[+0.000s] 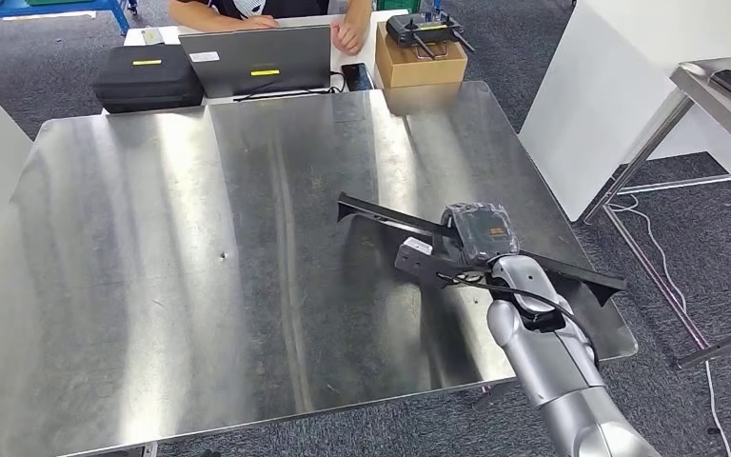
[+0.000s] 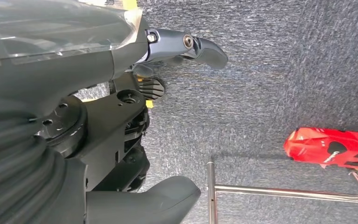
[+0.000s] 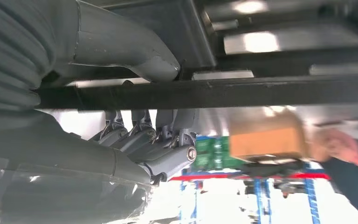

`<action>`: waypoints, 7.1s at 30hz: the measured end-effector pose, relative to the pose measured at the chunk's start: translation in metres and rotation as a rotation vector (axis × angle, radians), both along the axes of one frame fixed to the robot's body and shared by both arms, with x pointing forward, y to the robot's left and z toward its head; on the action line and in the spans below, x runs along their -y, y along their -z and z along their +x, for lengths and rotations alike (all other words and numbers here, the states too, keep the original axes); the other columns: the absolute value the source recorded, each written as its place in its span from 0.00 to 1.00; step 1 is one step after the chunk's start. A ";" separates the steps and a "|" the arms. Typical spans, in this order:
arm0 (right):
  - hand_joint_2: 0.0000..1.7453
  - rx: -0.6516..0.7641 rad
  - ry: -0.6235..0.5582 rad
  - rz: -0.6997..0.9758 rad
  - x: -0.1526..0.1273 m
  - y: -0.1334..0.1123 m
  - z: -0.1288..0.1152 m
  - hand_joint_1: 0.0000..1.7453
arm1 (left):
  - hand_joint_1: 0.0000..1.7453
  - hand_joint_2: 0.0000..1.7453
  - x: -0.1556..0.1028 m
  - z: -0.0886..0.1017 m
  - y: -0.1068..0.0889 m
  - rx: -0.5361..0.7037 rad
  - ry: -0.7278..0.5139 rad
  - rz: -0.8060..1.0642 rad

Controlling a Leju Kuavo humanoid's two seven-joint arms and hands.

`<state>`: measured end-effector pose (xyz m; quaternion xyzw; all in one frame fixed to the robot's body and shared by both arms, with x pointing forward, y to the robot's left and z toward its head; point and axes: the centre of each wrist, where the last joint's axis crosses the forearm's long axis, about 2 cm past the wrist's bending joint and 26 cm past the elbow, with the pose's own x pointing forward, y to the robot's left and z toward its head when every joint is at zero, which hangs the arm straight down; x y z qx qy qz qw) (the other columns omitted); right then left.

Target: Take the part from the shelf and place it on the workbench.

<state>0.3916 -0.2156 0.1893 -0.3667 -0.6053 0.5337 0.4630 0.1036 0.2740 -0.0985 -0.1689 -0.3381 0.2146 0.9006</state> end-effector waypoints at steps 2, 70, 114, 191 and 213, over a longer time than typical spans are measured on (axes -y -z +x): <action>0.50 0.005 -0.031 0.040 -0.006 -0.002 -0.003 0.50 | 0.00 1.00 0.000 0.000 0.000 0.002 -0.004 0.000; 0.00 -0.233 -0.028 0.118 0.005 0.019 -0.015 0.00 | 0.00 0.00 0.000 0.003 -0.001 -0.041 0.048 -0.026; 0.00 0.547 -0.296 1.153 0.031 -0.061 -0.146 0.00 | 0.00 0.00 0.007 -0.037 0.006 -0.002 -0.178 0.065; 0.00 0.230 -0.368 1.285 0.003 -0.035 -0.160 0.00 | 0.00 0.00 0.013 -0.060 0.007 -0.067 -0.346 -0.086; 0.00 0.218 -0.323 1.301 0.007 -0.029 -0.160 0.00 | 0.00 0.00 0.013 -0.059 0.006 -0.066 -0.355 -0.084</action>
